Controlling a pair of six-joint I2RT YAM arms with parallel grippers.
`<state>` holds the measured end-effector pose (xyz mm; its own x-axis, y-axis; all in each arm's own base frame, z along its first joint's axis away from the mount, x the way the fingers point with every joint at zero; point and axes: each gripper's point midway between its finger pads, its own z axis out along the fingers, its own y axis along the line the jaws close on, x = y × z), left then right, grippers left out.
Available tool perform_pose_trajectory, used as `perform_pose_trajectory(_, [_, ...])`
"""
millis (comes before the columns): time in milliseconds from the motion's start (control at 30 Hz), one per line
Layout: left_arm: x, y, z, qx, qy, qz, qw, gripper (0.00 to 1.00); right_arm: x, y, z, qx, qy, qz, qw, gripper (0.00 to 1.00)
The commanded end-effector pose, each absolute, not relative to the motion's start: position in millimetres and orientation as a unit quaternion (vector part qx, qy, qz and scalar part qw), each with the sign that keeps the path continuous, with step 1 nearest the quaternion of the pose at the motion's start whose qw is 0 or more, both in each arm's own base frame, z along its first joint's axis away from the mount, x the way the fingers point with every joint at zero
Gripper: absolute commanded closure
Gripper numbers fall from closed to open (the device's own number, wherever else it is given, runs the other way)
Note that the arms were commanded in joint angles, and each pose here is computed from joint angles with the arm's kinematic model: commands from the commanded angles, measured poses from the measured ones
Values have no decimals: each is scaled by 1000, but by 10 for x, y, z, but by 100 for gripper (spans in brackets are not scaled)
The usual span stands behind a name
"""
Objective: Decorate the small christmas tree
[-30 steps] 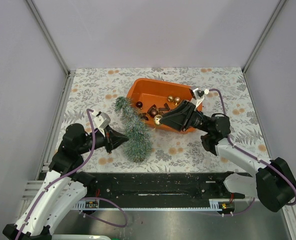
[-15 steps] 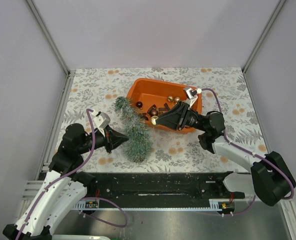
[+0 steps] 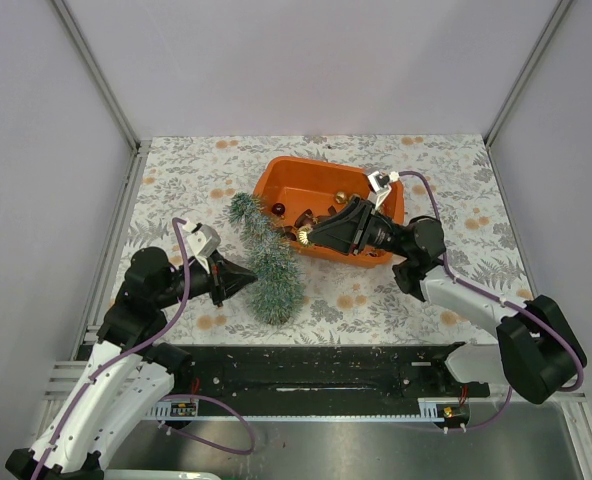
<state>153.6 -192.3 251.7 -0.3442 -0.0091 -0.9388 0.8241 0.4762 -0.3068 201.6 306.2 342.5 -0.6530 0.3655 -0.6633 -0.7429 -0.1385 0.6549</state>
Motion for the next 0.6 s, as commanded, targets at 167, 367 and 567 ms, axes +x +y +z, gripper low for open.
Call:
perform_pose_trajectory(167, [1510,-1887,2656,288,679,-423,526,95,1804,3135,3612,-197,503,750,382,96])
perform_pose_trajectory(367, [1541,-1886,2607,283,686,-421,523,95,1737,3100,3618,-191,501,754,380,96])
perform_pose_trajectory(567, [1541,-1888,2591,281,688,-422,520,95,1704,3058,3627,-193,510,743,388,96])
